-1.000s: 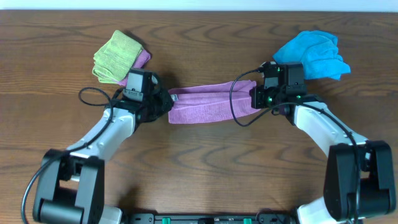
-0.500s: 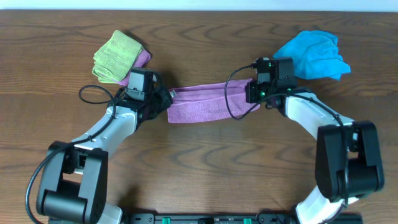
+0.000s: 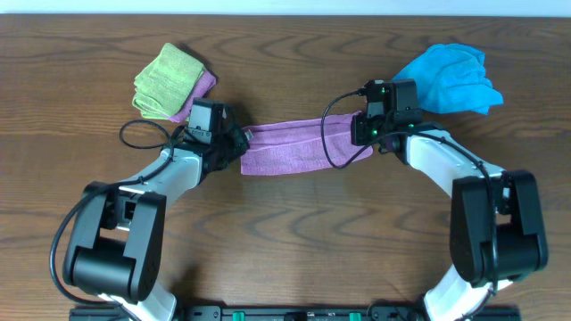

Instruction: Fold the cloth

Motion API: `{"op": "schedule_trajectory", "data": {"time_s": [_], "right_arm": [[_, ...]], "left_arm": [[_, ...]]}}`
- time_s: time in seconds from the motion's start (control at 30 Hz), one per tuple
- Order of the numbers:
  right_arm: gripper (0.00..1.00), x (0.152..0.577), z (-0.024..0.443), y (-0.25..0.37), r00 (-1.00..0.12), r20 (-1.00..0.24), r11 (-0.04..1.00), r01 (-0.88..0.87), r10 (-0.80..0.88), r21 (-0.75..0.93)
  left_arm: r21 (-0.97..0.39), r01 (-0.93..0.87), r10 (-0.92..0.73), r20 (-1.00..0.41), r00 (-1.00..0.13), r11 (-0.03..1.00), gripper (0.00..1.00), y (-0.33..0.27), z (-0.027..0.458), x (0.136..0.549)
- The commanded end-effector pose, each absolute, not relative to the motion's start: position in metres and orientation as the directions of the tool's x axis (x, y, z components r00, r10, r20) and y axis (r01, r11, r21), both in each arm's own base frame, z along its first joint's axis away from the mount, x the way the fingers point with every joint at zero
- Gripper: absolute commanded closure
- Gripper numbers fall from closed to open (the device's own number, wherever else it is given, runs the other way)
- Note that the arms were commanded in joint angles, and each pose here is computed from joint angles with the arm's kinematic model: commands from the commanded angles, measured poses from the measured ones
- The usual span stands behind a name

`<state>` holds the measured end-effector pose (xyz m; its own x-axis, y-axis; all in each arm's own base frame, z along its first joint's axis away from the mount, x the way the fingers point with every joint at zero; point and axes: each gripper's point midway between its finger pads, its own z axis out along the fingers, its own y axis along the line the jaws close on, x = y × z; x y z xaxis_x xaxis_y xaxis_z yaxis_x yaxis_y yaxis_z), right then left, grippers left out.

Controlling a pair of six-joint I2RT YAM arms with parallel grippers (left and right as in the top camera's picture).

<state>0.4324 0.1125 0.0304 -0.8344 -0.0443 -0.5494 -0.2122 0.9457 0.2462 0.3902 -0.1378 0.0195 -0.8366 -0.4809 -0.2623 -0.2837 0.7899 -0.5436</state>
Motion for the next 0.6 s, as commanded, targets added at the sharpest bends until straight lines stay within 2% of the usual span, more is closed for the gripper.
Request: {"op": "schedule_trajectory", "data": {"time_s": [0.0,0.07,0.1,0.13,0.23,0.37,0.57], "right_arm": [[0.85,0.437,0.020,0.105,-0.843,-0.535,0.962,-0.181,-0.045,0.204],[0.65,0.435,0.019,0.105,-0.847,-0.530,0.962,-0.181,-0.046,0.204],[0.60,0.435,0.020,0.105,-0.846,-0.531,0.962,-0.181,-0.046,0.204],[0.58,0.435,0.021,0.105,-0.846,-0.532,0.962,-0.181,-0.046,0.204],[0.56,0.433,0.026,0.104,-0.846,-0.531,0.962,-0.180,-0.046,0.204],[0.55,0.430,0.035,0.103,-0.846,-0.531,0.962,-0.179,-0.045,0.205],[0.41,0.430,0.061,0.103,-0.824,-0.566,0.961,-0.180,-0.031,0.210]], "left_arm": [[-0.501,-0.337,-0.511,-0.263,-0.818,0.797,0.94,-0.123,0.006,0.391],[-0.489,-0.334,-0.508,-0.279,-0.815,0.806,0.90,-0.120,0.006,0.392],[-0.488,-0.324,-0.501,-0.290,-0.815,0.811,0.83,-0.120,0.007,0.394],[-0.490,-0.321,-0.501,-0.296,-0.814,0.811,0.76,-0.119,0.008,0.395],[-0.499,-0.316,-0.507,-0.310,-0.804,0.807,0.66,-0.116,0.013,0.399],[-0.507,-0.282,-0.491,-0.345,-0.800,0.815,0.46,-0.115,0.026,0.403],[-0.534,-0.222,-0.480,-0.413,-0.774,0.816,0.37,-0.116,0.060,0.410]]}}
